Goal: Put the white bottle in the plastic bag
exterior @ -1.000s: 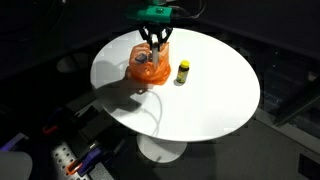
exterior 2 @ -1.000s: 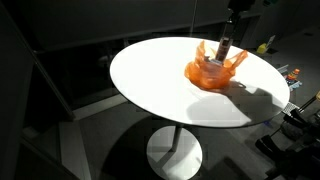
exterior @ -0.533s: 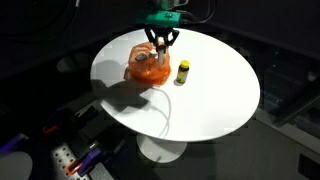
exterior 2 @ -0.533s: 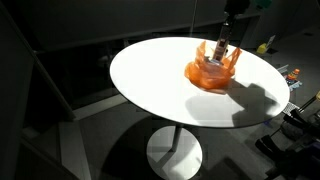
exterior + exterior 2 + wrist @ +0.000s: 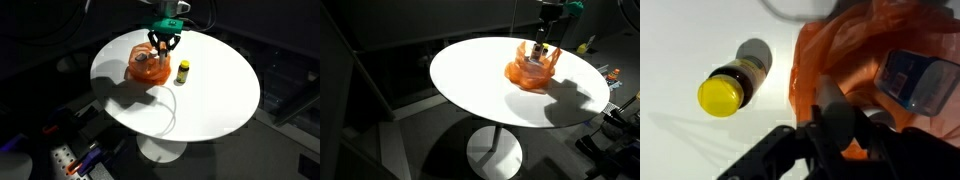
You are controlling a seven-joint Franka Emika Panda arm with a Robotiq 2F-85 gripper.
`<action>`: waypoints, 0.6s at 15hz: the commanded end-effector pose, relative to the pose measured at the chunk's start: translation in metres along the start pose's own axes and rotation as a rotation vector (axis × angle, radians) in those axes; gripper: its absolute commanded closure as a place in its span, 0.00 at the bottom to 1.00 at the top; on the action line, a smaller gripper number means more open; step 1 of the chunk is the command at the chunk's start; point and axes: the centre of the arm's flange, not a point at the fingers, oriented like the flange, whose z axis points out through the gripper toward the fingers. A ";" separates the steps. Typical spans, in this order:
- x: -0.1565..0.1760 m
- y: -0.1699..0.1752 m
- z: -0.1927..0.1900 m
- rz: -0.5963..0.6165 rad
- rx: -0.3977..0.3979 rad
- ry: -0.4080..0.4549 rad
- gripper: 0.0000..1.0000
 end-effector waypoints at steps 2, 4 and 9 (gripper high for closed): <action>0.010 0.009 0.001 -0.002 0.033 0.013 0.89; 0.010 0.010 0.003 0.005 0.031 0.010 0.89; 0.008 0.009 0.009 0.009 0.031 -0.006 0.39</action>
